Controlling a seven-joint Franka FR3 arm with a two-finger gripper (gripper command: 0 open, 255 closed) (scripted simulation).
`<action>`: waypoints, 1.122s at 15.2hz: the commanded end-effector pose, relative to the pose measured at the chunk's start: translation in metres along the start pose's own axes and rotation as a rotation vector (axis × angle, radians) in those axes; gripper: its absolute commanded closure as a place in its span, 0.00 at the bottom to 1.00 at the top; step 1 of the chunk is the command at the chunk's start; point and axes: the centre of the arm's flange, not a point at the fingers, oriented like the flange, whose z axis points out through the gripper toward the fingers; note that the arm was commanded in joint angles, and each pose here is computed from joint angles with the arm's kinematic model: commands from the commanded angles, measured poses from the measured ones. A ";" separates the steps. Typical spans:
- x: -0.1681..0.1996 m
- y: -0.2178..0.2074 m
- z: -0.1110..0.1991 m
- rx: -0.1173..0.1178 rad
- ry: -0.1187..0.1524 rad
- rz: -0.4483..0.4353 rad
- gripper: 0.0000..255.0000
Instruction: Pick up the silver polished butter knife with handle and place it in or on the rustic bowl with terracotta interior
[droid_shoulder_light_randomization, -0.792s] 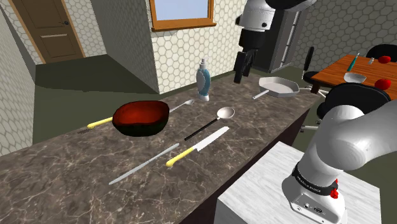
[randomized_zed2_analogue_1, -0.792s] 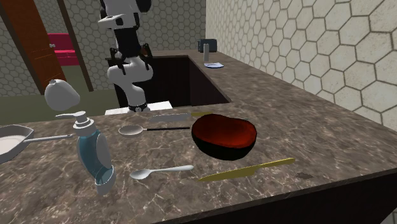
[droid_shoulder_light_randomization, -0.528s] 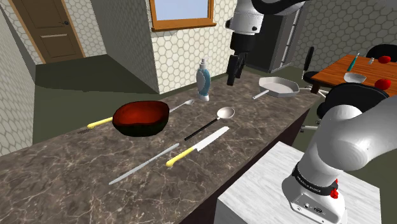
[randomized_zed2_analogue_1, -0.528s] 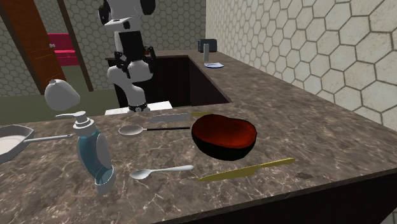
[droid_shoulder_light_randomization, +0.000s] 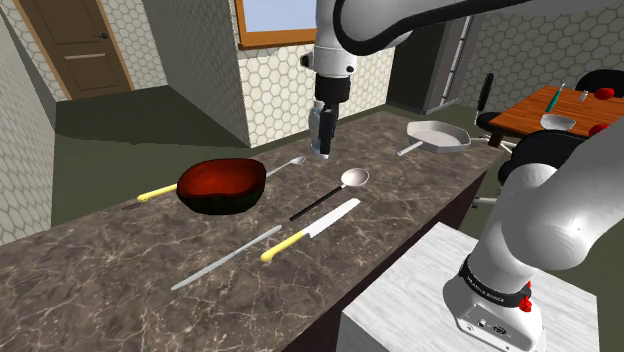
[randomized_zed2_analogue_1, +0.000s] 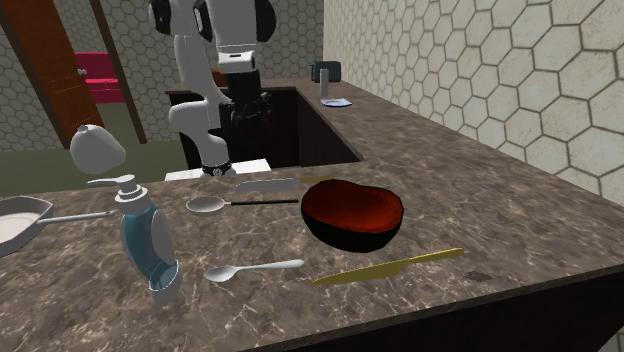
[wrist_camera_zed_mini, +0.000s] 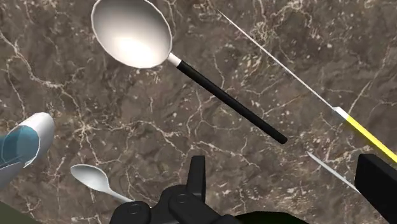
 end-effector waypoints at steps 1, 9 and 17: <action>0.022 -0.010 0.014 -0.003 -0.008 -0.081 0.00; 0.100 -0.068 0.065 -0.017 -0.044 -0.392 0.00; 0.156 -0.146 0.121 -0.032 -0.080 -0.703 0.00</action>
